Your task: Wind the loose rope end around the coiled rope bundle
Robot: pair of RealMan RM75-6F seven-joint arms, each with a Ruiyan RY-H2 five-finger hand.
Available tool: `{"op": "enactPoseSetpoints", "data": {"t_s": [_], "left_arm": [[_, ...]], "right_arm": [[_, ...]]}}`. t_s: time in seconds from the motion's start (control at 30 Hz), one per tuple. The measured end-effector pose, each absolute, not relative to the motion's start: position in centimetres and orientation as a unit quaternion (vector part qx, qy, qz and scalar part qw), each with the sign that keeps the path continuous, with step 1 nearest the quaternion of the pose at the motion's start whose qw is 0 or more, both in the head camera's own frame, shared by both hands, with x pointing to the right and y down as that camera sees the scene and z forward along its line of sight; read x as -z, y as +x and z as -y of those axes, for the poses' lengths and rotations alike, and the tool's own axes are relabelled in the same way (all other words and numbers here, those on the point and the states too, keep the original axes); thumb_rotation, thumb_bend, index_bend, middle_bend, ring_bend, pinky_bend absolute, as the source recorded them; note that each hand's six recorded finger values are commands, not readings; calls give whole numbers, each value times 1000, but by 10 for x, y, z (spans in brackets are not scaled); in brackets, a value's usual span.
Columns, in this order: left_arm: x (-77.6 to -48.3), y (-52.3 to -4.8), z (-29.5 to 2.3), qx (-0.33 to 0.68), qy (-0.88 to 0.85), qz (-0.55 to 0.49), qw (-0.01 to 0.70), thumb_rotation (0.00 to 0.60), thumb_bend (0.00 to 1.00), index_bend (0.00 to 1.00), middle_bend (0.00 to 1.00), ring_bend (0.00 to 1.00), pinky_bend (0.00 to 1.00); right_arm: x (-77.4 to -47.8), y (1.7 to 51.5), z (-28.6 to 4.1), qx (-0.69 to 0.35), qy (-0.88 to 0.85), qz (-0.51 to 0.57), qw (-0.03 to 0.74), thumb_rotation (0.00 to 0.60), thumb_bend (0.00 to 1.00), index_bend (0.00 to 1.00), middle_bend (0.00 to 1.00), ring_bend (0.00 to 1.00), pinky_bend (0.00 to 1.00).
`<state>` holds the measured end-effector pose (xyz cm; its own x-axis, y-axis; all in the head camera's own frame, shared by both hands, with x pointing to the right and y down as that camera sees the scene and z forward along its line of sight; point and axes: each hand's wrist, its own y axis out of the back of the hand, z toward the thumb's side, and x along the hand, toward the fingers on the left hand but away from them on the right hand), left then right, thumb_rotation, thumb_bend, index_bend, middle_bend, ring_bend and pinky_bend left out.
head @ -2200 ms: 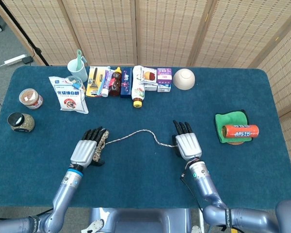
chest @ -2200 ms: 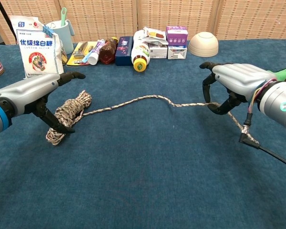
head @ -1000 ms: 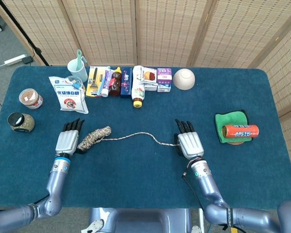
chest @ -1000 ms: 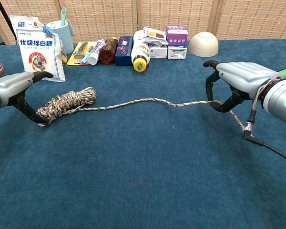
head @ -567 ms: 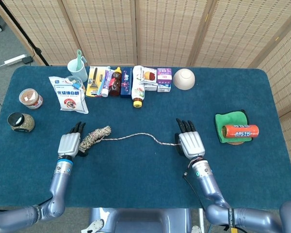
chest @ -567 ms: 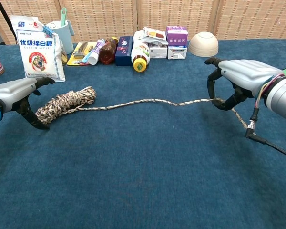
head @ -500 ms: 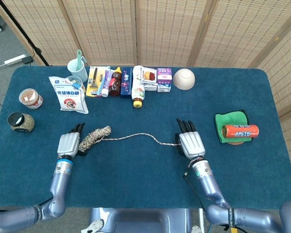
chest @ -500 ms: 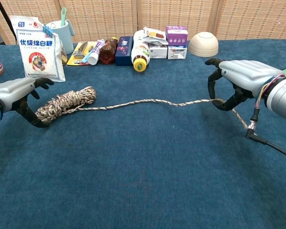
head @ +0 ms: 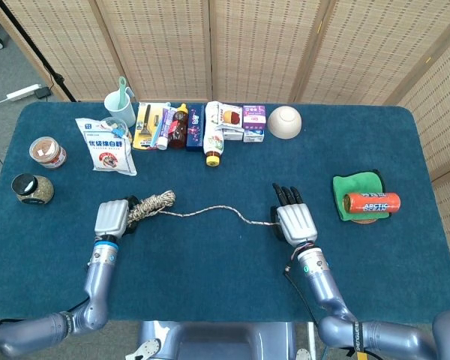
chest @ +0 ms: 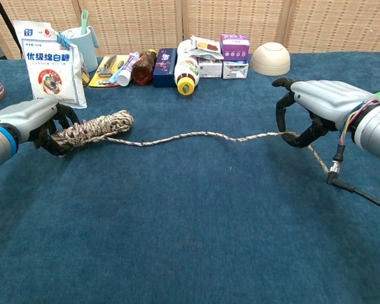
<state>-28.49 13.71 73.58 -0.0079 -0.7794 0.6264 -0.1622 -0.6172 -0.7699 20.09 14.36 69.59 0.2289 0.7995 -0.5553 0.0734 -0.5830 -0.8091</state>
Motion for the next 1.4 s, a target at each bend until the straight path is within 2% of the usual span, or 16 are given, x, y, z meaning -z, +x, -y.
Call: {"op": "enactPoseSetpoints", "data": {"t_s": [0.3,0.8,1.13,1.4], "left_arm": [[-729,-284,-127,577,-671,-387,259,600,525,640,574,571,734],[-699,-287,-104,503,-702,-413,289,600,534,671,591,586,741],[-680,-243,-79,446,-727,-361,376,600,534,666,591,583,741],[-682,-207,-72,419,-741,-313,422,600,535,667,591,580,741]], "right_arm": [[-694,204,-144,-537,-708,310,338,600,484,602,0,0,0],[-674,198,-147,-512,-721,317,344,600,485,614,0,0,0],[-627,181,-148,-464,-745,326,352,600,486,632,0,0,0],[-579,162,-139,-427,-756,329,372,600,485,636,0,0,0]]}}
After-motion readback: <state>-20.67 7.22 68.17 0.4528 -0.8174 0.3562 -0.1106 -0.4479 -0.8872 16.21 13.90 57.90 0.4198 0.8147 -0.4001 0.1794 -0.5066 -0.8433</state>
